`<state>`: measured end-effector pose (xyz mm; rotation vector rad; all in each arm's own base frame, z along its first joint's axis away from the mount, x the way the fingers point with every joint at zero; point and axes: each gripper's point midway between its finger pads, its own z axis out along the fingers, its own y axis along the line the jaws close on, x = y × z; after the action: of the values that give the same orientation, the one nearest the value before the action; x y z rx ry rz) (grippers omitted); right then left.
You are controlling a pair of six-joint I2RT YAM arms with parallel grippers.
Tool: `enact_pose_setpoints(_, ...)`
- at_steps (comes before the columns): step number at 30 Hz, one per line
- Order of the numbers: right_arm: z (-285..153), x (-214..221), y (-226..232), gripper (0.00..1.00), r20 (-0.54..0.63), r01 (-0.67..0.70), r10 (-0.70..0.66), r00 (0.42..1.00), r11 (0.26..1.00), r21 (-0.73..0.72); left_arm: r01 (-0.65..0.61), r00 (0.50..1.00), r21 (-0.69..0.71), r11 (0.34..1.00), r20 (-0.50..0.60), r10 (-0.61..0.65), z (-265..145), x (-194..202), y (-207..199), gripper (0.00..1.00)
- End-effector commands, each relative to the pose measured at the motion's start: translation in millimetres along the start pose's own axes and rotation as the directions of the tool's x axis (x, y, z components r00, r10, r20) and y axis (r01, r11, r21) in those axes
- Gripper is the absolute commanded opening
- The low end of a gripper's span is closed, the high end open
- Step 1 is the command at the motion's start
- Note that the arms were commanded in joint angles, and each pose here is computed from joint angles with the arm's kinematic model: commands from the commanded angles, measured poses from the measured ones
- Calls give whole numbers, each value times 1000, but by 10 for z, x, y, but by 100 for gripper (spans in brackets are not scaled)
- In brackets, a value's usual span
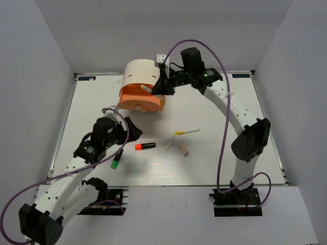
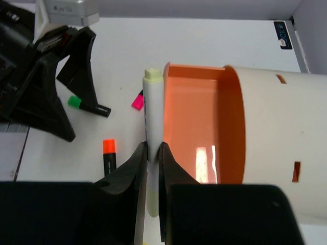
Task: Sort the stationery into containers
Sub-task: Place the pen in the drawer.
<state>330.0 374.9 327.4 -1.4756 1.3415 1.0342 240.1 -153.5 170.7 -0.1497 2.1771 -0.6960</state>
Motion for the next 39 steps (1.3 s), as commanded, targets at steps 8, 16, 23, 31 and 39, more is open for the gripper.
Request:
enact_pose_setpoints(8,360,10,-460,0,61,-35,31,998,996,76,-8,1000,33,999,22,7,56,-70,-66,100)
enact_pose_setpoints(16,473,209,-636,32,38,-41,37,999,993,113,-7,1000,38,999,13,7,206,-115,-104,100)
enact_pose_setpoints(23,339,-16,-591,52,64,0,-8,998,992,128,-6,1000,40,999,0,6,348,-105,-104,100)
enact_pose_setpoints(31,-270,-306,-597,9,49,85,-101,994,964,251,-27,1000,57,998,10,26,402,-212,-187,100)
enact_pose_setpoints(39,-964,818,-413,14,-210,73,-13,978,957,280,-18,1000,57,998,9,17,411,-155,-150,100)
